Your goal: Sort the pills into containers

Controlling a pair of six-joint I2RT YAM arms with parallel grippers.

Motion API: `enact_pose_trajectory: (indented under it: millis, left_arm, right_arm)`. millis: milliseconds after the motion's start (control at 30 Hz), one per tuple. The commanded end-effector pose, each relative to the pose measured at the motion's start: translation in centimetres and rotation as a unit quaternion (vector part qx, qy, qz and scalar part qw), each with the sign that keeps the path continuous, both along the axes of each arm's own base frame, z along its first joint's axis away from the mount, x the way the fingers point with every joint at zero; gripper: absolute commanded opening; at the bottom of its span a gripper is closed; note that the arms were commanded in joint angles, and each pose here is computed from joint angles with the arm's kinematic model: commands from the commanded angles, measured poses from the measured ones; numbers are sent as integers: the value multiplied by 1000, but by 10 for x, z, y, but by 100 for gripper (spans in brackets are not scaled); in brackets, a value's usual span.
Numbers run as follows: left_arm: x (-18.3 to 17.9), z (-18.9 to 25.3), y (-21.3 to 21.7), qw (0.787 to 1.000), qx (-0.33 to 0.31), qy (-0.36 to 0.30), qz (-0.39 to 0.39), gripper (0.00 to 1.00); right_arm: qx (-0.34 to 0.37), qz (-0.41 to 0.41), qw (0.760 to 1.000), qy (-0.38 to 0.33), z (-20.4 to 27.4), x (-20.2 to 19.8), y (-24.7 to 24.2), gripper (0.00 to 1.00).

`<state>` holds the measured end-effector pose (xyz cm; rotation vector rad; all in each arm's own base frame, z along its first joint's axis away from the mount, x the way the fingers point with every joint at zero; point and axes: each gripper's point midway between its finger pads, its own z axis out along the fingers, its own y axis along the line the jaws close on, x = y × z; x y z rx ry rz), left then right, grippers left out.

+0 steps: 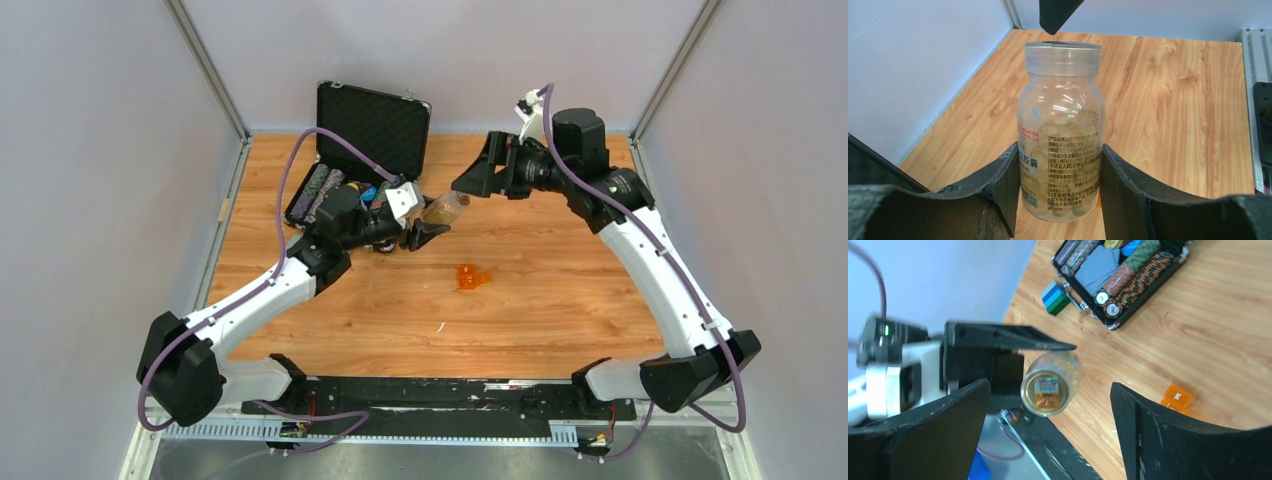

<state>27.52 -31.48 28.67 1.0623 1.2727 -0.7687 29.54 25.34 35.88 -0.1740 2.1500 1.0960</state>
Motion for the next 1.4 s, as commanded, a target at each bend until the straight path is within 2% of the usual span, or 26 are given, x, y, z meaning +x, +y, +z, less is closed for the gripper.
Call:
enact_pose_trajectory:
  millis: [0, 200, 300, 600, 800, 867, 933, 1067, 1167, 1200, 1233, 1300, 1367]
  left_arm:
    - [-12, 35, -5, 998, -22, -38, -35, 0]
    - [-29, 34, -10, 996, -23, -29, -87, 0]
    - [-36, 35, -12, 994, -24, -31, -104, 0]
    - [-42, 38, -14, 991, -24, -35, -128, 0]
    - [-41, 39, -15, 991, -24, -39, -127, 0]
    - [-38, 39, -16, 991, -24, -39, -123, 0]
    - [-34, 40, -16, 993, -25, -38, -113, 0]
    - [-24, 41, -17, 994, -33, -41, -93, 0]
    - [-17, 38, -16, 996, -33, -44, -76, 0]
    - [-14, 39, -16, 996, -34, -46, -68, 0]
    - [-13, 37, -15, 996, -33, -46, -64, 0]
    - [-10, 36, -14, 997, -31, -47, -54, 0]
    - [-6, 33, -12, 998, -28, -46, -42, 0]
  right_arm:
    - [-15, 162, 974, -160, 20, -38, 5, 92]
    - [-52, 237, 943, -227, 7, -60, -2, 92]
    - [-68, 245, 939, -230, 1, -61, -5, 88]
    - [-71, 262, 936, -223, -7, -60, -2, 64]
    - [-64, 249, 946, -197, -7, -53, 1, 47]
    - [-53, 243, 951, -184, -6, -52, 6, 38]
    - [-42, 221, 961, -162, -5, -48, 12, 31]
    - [-11, 142, 984, -102, -7, -36, 32, 29]
    - [15, 69, 996, -46, -7, -24, 45, 20]
    - [21, 35, 999, -24, -8, -17, 45, 13]
    - [33, -6, 999, 8, -9, -10, 45, 1]
    - [43, -64, 995, 69, -18, -3, 41, 0]
    - [32, -65, 994, 80, -22, 1, 43, 9]
